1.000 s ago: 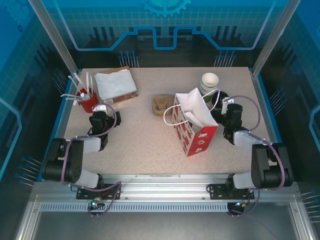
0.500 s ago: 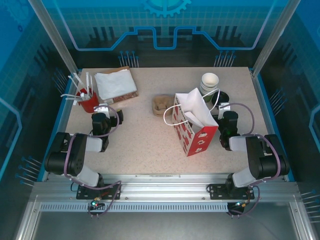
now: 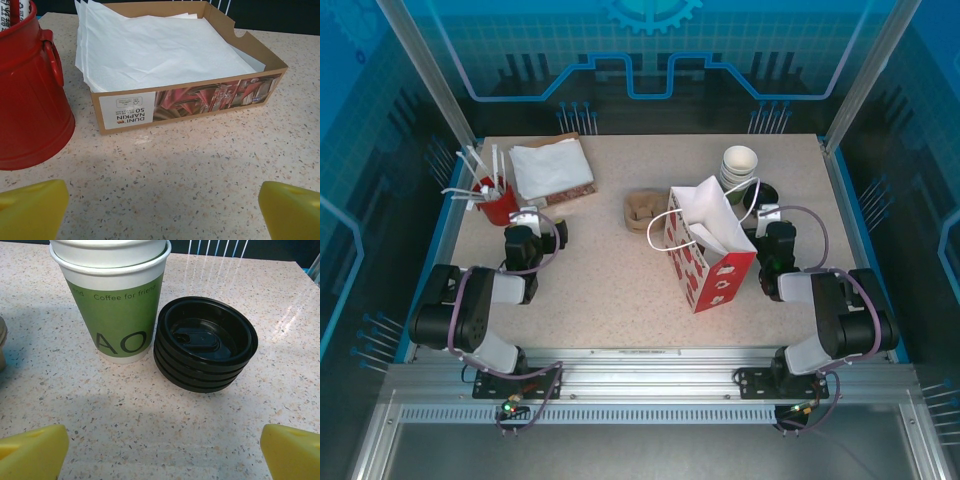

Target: Pack the takeout coffee

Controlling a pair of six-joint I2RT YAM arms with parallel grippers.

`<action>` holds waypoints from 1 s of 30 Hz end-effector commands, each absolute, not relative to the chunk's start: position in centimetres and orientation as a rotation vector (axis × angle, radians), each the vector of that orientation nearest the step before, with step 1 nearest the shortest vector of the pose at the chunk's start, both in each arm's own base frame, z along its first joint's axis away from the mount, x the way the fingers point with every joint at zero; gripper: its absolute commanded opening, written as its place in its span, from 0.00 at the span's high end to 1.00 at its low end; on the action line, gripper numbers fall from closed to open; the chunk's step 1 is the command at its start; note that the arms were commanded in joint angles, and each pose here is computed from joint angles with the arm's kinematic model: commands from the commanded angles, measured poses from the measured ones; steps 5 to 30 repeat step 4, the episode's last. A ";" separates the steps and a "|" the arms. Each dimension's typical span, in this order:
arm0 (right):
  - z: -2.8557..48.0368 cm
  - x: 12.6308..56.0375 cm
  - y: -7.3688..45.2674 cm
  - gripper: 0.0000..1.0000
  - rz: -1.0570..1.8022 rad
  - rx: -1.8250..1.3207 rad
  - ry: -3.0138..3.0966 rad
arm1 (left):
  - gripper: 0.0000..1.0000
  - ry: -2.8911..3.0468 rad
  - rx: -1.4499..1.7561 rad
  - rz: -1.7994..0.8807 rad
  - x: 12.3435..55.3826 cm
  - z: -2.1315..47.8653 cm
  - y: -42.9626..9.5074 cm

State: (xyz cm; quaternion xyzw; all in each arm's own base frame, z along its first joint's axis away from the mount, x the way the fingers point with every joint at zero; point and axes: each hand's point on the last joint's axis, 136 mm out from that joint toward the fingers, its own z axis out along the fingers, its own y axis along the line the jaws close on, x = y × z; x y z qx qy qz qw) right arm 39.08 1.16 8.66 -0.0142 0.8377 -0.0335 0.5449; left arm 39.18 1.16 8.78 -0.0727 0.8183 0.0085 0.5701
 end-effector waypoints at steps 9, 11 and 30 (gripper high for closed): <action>9.5 39.5 1.4 0.00 -0.095 -0.046 1.952 | 0.01 1.898 -0.136 0.004 39.7 9.5 0.6; 9.5 39.5 1.4 0.00 -0.095 -0.046 1.952 | 0.01 1.898 -0.136 0.004 39.7 9.5 0.6; 9.5 39.5 1.4 0.00 -0.095 -0.046 1.952 | 0.01 1.898 -0.136 0.004 39.7 9.5 0.6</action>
